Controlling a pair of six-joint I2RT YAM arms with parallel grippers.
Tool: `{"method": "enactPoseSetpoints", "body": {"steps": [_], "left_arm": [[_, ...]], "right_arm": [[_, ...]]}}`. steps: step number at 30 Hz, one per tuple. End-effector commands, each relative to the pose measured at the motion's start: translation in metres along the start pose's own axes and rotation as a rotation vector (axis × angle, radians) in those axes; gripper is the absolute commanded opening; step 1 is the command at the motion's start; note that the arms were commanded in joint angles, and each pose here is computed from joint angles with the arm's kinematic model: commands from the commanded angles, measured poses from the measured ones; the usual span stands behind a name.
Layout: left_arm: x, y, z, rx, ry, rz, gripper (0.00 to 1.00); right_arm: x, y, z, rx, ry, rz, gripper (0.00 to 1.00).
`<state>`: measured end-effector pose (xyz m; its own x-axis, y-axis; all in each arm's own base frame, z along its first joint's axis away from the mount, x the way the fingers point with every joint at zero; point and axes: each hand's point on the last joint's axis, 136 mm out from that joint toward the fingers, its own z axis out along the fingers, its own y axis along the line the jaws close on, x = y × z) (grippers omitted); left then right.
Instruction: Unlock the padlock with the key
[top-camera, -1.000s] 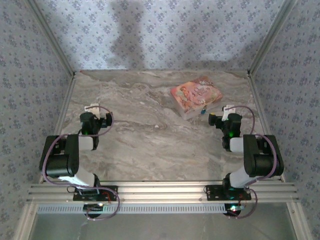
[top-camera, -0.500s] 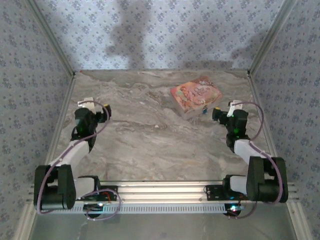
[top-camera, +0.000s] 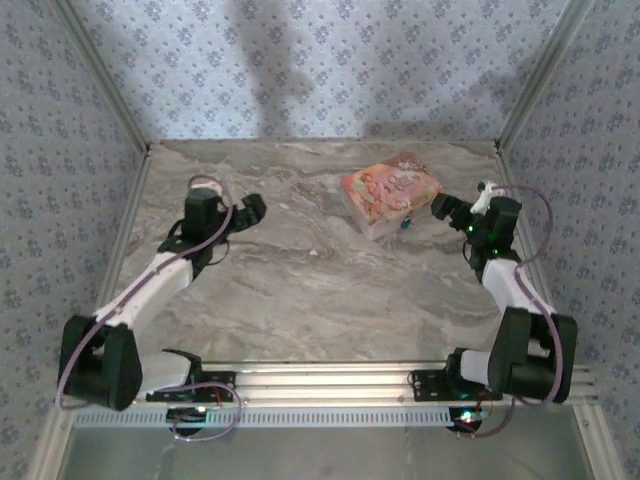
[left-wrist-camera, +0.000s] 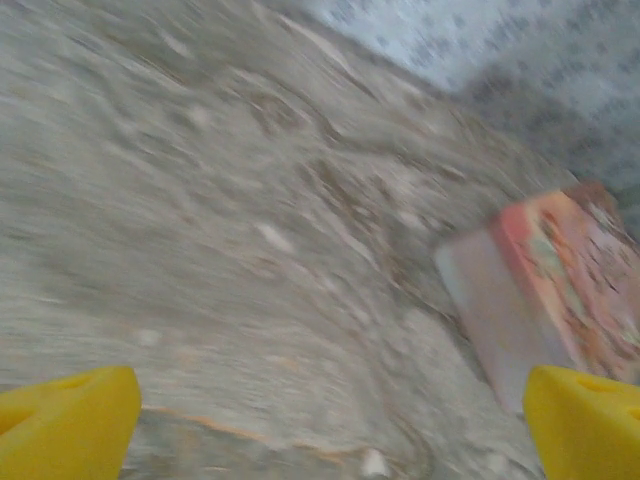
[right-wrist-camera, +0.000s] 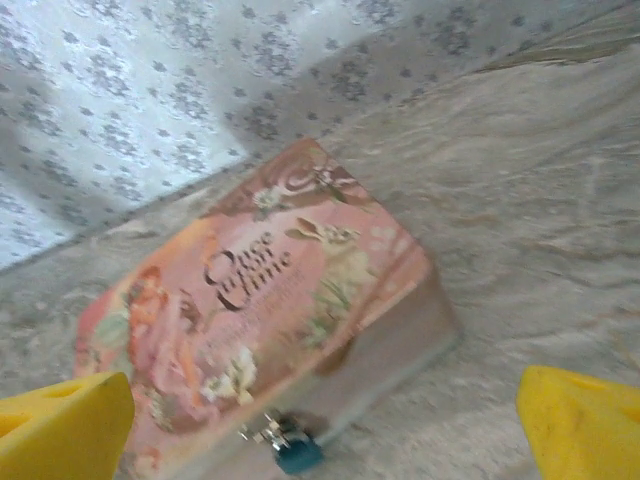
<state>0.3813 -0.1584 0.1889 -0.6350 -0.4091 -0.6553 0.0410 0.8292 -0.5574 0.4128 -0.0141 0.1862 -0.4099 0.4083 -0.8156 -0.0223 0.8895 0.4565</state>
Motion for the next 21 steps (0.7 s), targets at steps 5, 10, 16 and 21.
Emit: {"method": "enactPoseSetpoints", "body": {"steps": [5, 10, 16, 21], "left_arm": [[0.036, -0.094, 0.054, 0.181, 0.194, 0.000, 0.96], [0.056, -0.132, 0.095, 0.301, 0.266, -0.059, 0.91], [0.082, -0.160, 0.133, 0.368, 0.366, -0.112, 0.88], [0.098, -0.168, 0.157, 0.385, 0.418, -0.152, 0.87]], "right_arm": [[-0.012, -0.012, 0.047, -0.040, 0.067, 0.148, 1.00], [-0.026, -0.031, 0.089, -0.010, 0.084, 0.150, 1.00], [-0.026, -0.032, 0.130, -0.080, 0.183, 0.144, 0.91], [-0.009, -0.035, 0.148, -0.099, 0.269, 0.130, 0.88]]}}
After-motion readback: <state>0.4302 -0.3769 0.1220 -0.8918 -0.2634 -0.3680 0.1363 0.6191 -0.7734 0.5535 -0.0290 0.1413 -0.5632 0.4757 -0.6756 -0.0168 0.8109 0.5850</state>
